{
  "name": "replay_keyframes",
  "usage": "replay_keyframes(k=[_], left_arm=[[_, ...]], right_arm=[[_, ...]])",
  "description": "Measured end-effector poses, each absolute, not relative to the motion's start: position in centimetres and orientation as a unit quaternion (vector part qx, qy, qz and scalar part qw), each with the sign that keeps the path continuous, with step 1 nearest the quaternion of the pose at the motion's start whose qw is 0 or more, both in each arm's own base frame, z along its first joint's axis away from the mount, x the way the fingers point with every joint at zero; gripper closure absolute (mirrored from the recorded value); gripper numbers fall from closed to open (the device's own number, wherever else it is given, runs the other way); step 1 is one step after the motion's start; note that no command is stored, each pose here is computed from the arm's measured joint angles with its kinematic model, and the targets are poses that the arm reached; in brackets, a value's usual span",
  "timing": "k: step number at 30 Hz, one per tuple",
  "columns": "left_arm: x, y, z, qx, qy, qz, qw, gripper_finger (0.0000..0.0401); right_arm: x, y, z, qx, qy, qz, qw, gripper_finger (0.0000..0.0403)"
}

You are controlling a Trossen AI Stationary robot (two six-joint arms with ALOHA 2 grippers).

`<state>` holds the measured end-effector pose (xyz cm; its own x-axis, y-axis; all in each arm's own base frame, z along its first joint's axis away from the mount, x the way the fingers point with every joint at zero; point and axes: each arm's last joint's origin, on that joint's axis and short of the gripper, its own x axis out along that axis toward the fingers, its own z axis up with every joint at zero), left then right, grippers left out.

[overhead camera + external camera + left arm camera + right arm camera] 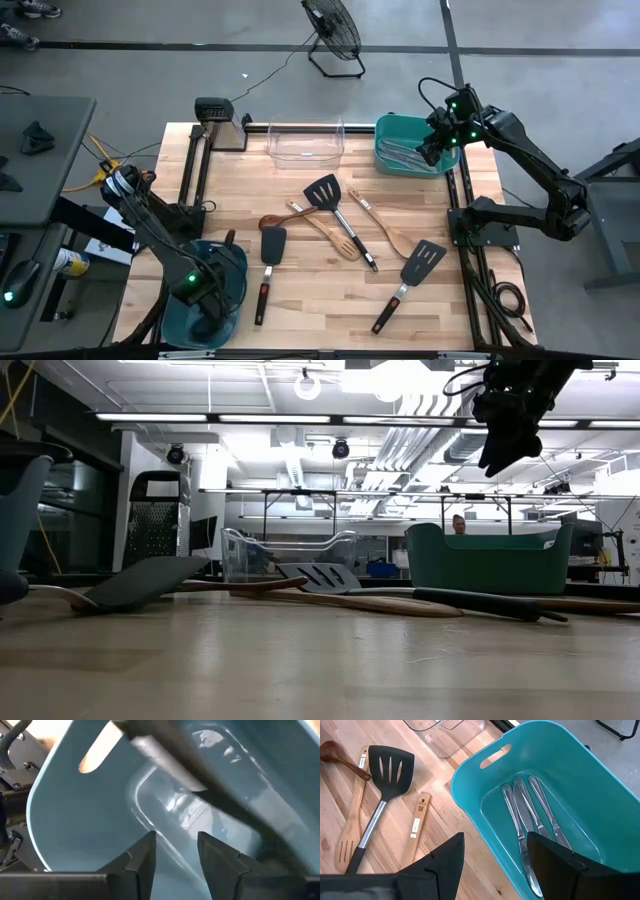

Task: Pick & Place Kitchen Items
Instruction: Put the wooden spoon into the blue bin

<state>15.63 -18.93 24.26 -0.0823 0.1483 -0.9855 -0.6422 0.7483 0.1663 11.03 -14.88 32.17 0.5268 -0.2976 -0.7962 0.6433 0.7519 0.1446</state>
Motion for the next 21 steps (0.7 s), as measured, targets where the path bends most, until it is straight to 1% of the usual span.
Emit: replay_keyframes(k=[9,15,21], left_arm=[[15.7,-19.0,24.5,-0.193,0.674,0.302,0.646,0.026],[15.6,-19.0,26.3,-0.198,0.671,0.316,0.641,0.0259],[15.8,-18.9,28.3,-0.197,0.641,0.33,0.665,0.0259]], right_arm=[[11.0,-14.9,32.2,0.216,0.4,-0.278,0.846,0.0195],[11.0,-14.9,32.2,0.216,0.4,-0.278,0.846,0.0195],[11.0,-14.9,32.2,0.216,0.4,-0.278,0.846,0.0195]])
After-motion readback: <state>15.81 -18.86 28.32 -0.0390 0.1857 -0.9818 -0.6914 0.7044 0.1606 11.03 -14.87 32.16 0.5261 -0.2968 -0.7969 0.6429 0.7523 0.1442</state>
